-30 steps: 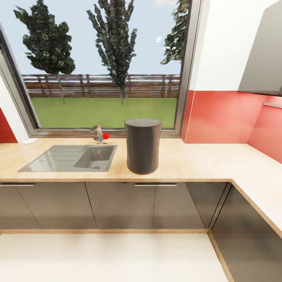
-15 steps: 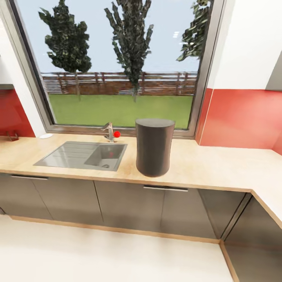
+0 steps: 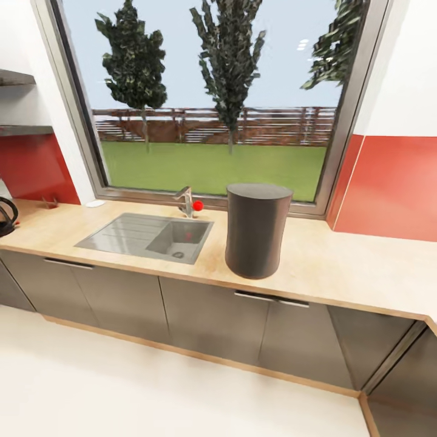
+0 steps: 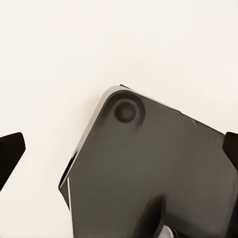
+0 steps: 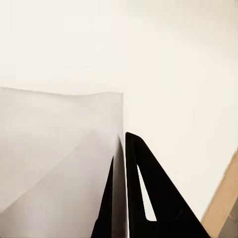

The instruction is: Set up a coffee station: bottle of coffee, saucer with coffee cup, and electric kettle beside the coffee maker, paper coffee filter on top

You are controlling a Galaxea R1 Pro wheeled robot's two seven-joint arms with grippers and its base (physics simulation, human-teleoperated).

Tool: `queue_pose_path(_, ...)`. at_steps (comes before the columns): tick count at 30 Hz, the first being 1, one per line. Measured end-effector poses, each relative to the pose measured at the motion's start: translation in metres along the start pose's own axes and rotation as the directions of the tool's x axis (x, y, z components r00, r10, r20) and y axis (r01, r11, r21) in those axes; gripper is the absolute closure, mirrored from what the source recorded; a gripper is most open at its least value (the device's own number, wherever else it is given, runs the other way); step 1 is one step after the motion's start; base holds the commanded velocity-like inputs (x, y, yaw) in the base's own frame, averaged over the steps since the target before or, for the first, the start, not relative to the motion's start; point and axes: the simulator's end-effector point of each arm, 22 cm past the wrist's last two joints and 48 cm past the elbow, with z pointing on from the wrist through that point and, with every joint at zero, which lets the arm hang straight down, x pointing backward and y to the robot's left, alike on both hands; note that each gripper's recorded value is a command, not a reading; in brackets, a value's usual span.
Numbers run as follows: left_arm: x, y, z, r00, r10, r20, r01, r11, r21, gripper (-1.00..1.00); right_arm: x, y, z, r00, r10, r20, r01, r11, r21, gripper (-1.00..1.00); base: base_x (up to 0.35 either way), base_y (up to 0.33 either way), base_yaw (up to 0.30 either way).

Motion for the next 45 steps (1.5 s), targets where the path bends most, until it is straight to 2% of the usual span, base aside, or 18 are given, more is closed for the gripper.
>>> queue_pose_path(35, 0.013, 0.005, -0.005, 0.999, 0.002, -0.035, -0.003, 1.000, -0.016, -1.00, 0.015, 0.000, 0.001, 0.999, -0.001, -0.035, 0.000, 1.000, -0.003, 1.00, 0.000, -0.001, 0.233)
queue_pose_path(45, 0.011, 0.003, -0.004, 1.000, 0.000, -0.030, -0.001, 1.000, -0.013, -1.00, 0.011, -0.003, 0.001, 1.000, -0.004, -0.019, 0.004, 1.000, 0.002, 1.00, 0.000, 0.000, 0.074)
